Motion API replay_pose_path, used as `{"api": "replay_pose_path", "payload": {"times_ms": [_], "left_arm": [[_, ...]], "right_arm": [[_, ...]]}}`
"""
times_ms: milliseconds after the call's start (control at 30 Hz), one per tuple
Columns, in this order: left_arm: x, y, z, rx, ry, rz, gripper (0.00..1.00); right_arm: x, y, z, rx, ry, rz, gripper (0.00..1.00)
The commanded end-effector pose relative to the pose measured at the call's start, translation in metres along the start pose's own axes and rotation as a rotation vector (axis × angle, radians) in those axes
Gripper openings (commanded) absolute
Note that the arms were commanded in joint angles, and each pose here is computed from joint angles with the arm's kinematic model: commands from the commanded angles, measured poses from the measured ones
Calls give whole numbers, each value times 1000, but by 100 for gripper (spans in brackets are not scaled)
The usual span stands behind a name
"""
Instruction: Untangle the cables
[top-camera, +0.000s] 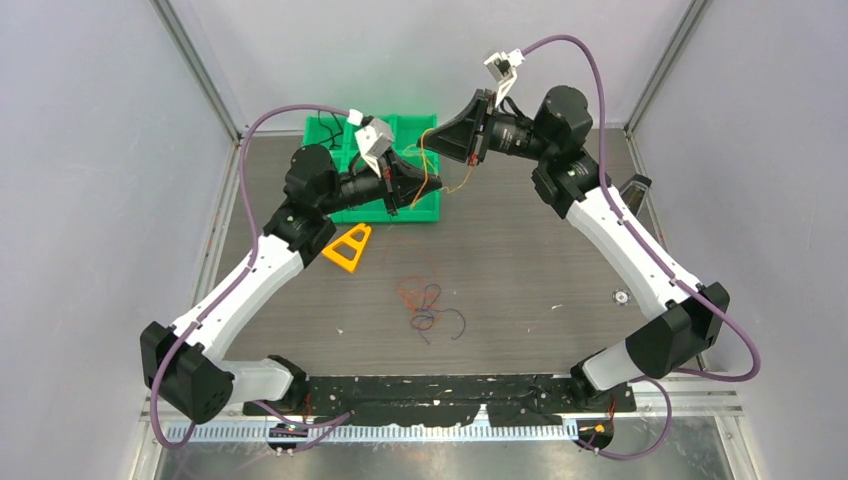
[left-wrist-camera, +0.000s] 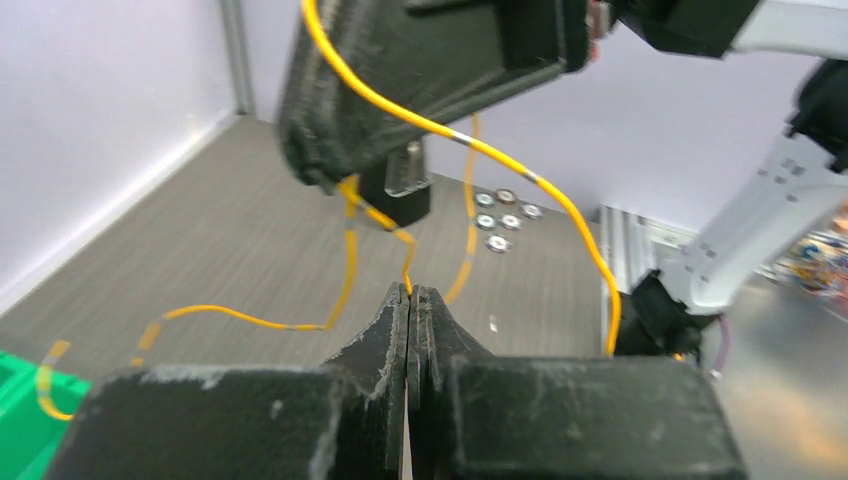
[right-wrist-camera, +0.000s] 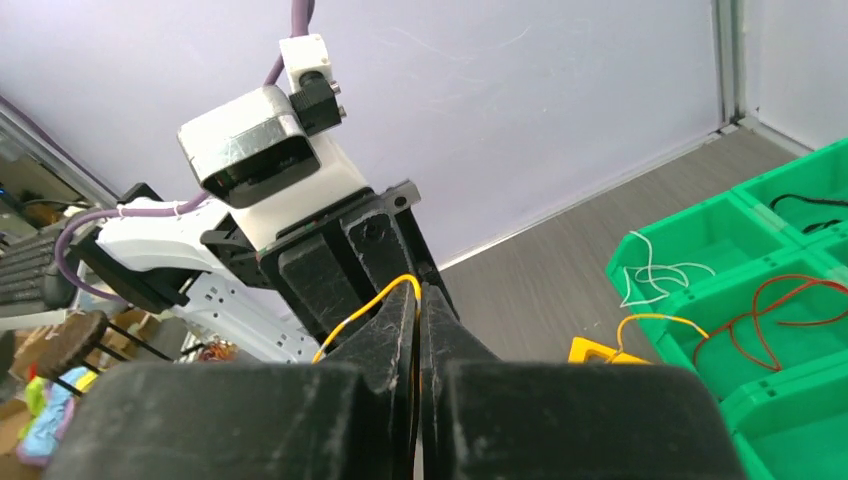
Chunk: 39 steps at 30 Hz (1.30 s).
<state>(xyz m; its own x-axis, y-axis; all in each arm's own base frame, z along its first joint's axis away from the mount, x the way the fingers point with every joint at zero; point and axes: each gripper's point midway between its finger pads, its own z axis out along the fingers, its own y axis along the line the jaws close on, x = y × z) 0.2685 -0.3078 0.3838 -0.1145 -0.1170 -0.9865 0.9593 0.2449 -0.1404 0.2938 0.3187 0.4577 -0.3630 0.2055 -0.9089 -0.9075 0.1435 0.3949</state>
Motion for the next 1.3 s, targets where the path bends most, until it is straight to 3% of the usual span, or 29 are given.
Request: {"api": "replay_pose_path", "payload": {"times_ms": [0,100,333,367,433,467,567,667,767,833,900,1000,1267], "left_arm": [[-35,23,-5,-163,-100,146,0],[-39,30,0,-183,-98,139,0],[-40,2,18,-68,-58,198,0],[-37,-2,13,-53,-28,198,11],[-24,-15,-8,14,85,192,51],[-20,-23,-23,57,135,194,63],[-22,-17,-79,4,228,195,75],[-16,-14,-121,-55,322,341,79],[-28,-9,-131,-111,353,415,81],[-47,-24,-118,-37,280,345,81],[-64,-31,-102,-13,210,166,81],[-77,-32,-82,30,170,102,86],[-30,-43,-50,92,324,19,82]], "right_arm": [[-24,22,-4,-85,-96,44,5],[-17,22,-5,-87,-92,91,5],[-20,27,-3,-125,-93,76,6],[-18,28,-5,-135,-78,67,5],[-15,24,-12,-116,-52,43,6],[-17,19,-16,-98,-48,-25,5],[1,13,-33,-33,42,-150,5],[22,12,-46,-5,125,-212,5],[40,6,-53,2,202,-256,5],[49,7,-52,-15,242,-292,5],[56,11,-49,-41,278,-328,5],[73,17,-45,-68,353,-357,5],[81,34,-36,-103,413,-456,5]]}}
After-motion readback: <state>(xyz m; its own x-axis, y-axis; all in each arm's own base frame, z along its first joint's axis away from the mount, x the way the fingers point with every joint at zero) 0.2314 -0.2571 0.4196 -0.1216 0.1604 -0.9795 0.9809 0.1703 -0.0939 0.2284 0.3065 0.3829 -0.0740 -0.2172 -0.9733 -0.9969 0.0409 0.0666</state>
